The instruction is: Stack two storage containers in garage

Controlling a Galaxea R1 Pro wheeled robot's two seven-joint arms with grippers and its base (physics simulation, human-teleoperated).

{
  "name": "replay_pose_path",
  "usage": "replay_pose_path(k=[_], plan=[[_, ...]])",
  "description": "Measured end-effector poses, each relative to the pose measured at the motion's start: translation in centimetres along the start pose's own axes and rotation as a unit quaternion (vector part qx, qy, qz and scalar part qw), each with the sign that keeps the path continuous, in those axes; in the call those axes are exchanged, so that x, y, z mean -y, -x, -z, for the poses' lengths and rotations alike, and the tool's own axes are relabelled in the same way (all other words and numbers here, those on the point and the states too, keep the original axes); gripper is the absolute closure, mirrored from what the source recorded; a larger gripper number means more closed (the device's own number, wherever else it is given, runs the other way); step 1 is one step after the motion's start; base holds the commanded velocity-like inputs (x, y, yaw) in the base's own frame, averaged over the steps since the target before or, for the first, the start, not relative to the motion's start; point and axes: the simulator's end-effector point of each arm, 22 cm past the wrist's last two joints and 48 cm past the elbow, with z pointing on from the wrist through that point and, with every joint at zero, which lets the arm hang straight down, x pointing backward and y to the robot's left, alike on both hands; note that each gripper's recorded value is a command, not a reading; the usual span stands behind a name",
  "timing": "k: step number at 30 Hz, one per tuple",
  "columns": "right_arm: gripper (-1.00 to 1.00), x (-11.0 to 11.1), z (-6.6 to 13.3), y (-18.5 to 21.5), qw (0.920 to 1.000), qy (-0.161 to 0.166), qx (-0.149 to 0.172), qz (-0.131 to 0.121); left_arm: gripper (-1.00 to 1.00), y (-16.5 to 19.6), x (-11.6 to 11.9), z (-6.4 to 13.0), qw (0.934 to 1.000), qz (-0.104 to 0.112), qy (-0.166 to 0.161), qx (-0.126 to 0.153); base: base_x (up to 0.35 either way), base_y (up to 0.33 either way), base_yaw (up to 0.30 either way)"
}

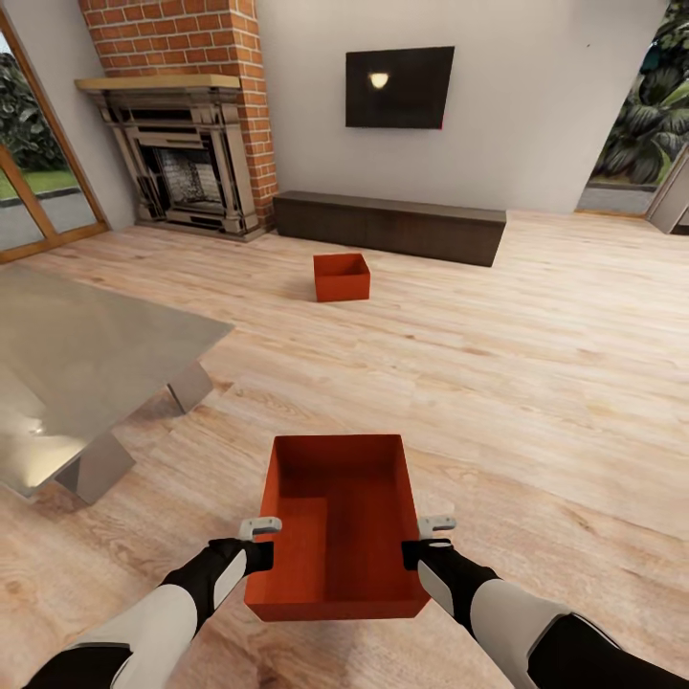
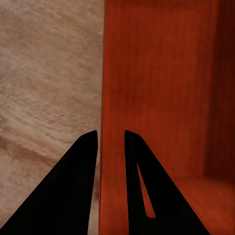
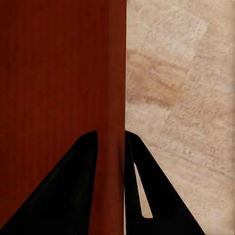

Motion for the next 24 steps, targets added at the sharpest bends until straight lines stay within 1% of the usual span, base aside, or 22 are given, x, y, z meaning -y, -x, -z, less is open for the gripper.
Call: replay_pose_path(k=[24], plan=[[1.0,0.4,4.1,2.8,1.0,0.0,-0.001,0.0,1.0,2.4,0.4,4.4,1.0,0.0,0.0,-0.001,0.0,0.0,0.0]])
